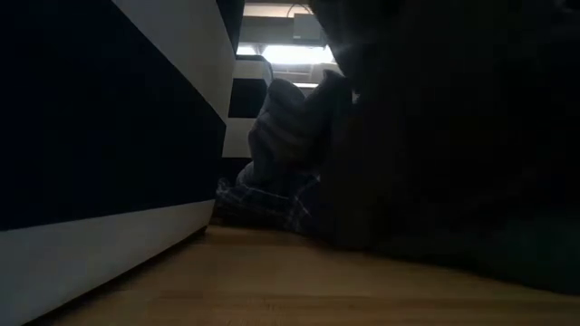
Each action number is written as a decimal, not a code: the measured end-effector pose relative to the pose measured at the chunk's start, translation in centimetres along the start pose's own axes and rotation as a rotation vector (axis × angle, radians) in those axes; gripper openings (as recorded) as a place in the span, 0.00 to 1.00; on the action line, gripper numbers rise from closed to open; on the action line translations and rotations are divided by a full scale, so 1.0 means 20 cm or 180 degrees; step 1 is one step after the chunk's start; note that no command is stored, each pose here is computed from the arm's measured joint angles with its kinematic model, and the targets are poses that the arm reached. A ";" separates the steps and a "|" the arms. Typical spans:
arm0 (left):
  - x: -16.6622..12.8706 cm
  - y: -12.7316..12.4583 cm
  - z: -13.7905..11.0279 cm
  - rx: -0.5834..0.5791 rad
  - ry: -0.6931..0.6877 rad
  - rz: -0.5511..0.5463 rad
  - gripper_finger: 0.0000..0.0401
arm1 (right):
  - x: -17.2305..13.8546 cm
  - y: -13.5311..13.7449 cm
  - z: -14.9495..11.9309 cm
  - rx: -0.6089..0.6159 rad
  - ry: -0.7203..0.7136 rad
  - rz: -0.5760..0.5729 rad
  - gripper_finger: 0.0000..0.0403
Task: Sort clothes
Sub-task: Put the gray short pants into the bottom blue laundry organizer
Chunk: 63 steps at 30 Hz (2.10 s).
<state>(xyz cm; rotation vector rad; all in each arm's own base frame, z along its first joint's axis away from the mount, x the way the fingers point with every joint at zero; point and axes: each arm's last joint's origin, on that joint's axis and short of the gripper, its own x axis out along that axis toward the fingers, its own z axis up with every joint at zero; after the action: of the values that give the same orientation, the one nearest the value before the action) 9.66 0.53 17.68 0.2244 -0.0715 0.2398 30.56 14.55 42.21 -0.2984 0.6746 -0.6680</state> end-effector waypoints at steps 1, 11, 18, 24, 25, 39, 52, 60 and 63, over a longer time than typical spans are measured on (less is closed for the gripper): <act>0.00 0.00 0.00 0.0000 0.0001 0.0002 0.10 | 0.00 -0.03 0.02 -0.0016 -0.0062 -0.0060 0.06; 0.00 0.00 0.00 0.0000 0.0000 0.0002 0.10 | 0.01 -0.16 0.18 -0.0175 -0.0511 -0.0389 0.07; 0.00 0.00 0.00 -0.0004 -0.0013 0.0003 0.10 | -0.01 -0.16 0.34 -0.0344 -0.0937 -0.0562 0.07; 0.00 0.00 0.00 -0.0016 -0.0016 0.0006 0.10 | -0.07 -0.20 0.48 -0.0380 -0.1388 -0.0641 0.07; 0.00 0.00 0.00 -0.0017 -0.0017 0.0005 0.10 | -0.08 -0.20 0.49 -0.0368 -0.1478 -0.0629 0.07; 0.00 0.00 0.00 -0.0017 -0.0019 0.0006 0.10 | -0.21 -0.25 0.64 -0.0160 -0.3184 0.0274 0.08; 0.00 0.00 0.00 -0.0003 -0.0030 0.0009 0.10 | -0.19 -0.24 0.69 -0.0246 -0.4334 0.0969 0.08; 0.00 0.00 0.01 0.0001 -0.0038 0.0009 0.10 | 0.03 -0.11 0.71 -0.0211 -0.4132 0.1591 0.08; 0.00 0.00 0.01 0.0002 -0.0035 0.0010 0.10 | 0.14 0.01 0.70 -0.0263 -0.3923 0.1681 0.08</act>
<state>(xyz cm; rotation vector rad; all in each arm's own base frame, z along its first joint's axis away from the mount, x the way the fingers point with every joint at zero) 9.65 0.53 17.79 0.2263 -0.0825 0.2417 41.53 13.40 51.29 -0.5082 -0.4098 0.1185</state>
